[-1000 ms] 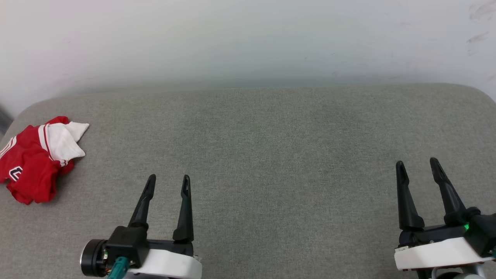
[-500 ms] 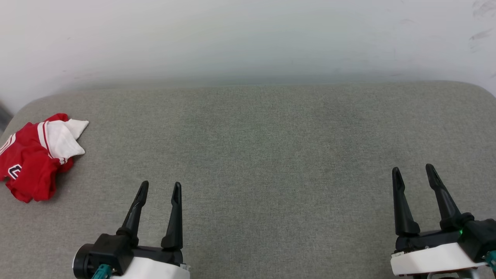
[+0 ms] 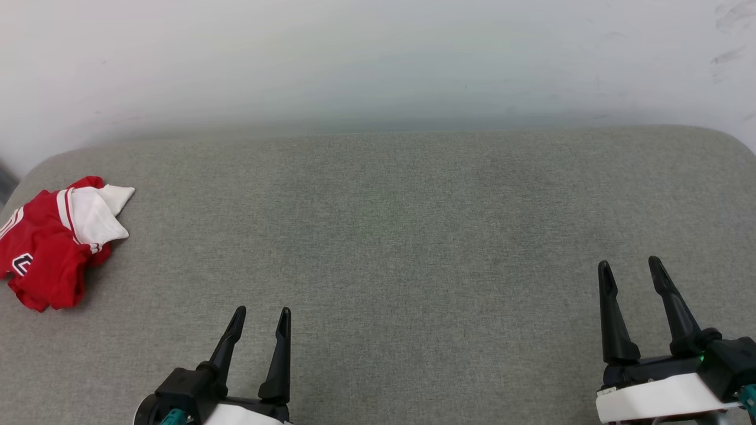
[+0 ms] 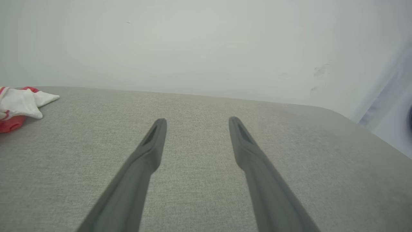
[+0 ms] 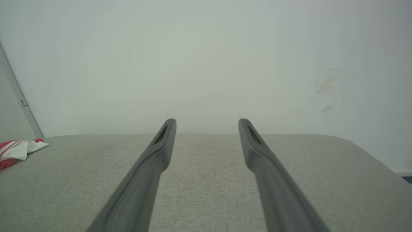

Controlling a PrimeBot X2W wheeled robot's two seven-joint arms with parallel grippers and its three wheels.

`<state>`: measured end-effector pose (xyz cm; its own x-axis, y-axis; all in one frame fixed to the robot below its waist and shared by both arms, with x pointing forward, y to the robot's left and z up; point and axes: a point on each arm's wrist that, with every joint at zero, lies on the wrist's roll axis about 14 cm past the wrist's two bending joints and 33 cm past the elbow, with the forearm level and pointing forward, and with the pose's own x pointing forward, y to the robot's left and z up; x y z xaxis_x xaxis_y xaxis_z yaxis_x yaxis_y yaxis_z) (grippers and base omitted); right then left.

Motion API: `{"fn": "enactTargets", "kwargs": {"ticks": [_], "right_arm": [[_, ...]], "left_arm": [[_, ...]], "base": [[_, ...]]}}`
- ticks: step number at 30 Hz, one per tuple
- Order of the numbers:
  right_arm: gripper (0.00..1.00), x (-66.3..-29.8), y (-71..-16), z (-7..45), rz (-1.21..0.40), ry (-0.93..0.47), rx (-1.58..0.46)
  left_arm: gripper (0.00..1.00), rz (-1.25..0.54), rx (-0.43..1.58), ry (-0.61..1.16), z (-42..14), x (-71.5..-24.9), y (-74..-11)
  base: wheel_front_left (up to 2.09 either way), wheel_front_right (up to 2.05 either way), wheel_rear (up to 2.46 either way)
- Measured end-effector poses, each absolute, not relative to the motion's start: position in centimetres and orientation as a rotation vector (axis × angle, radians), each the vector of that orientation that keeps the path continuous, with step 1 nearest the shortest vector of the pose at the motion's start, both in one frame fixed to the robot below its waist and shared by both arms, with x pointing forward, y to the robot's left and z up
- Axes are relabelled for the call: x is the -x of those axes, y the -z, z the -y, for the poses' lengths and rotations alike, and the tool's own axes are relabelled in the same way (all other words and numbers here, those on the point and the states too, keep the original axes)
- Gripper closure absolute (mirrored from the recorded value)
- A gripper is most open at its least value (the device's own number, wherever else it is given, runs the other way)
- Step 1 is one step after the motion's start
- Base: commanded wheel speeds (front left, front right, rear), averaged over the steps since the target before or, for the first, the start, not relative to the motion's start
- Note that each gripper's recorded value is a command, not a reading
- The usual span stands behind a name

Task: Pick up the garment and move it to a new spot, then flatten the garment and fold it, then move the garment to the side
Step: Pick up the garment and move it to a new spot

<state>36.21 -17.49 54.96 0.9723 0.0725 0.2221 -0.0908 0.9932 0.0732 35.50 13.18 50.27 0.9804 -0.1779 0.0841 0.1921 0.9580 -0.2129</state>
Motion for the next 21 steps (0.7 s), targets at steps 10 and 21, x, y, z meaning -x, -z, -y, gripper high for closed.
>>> {"fn": "enactTargets", "kwargs": {"ticks": [10,21], "right_arm": [[0.00,-36.5,-54.5,17.2,0.207,-0.090,-0.097],[0.00,-38.1,-53.5,13.6,0.173,-0.198,-0.121]], "left_arm": [[0.00,0.068,0.228,0.172,-13.7,-35.4,-50.4],[0.00,0.078,0.220,0.058,-17.2,-34.1,-50.3]], "base": [[0.00,0.00,0.00],[0.00,0.00,0.00]]}}
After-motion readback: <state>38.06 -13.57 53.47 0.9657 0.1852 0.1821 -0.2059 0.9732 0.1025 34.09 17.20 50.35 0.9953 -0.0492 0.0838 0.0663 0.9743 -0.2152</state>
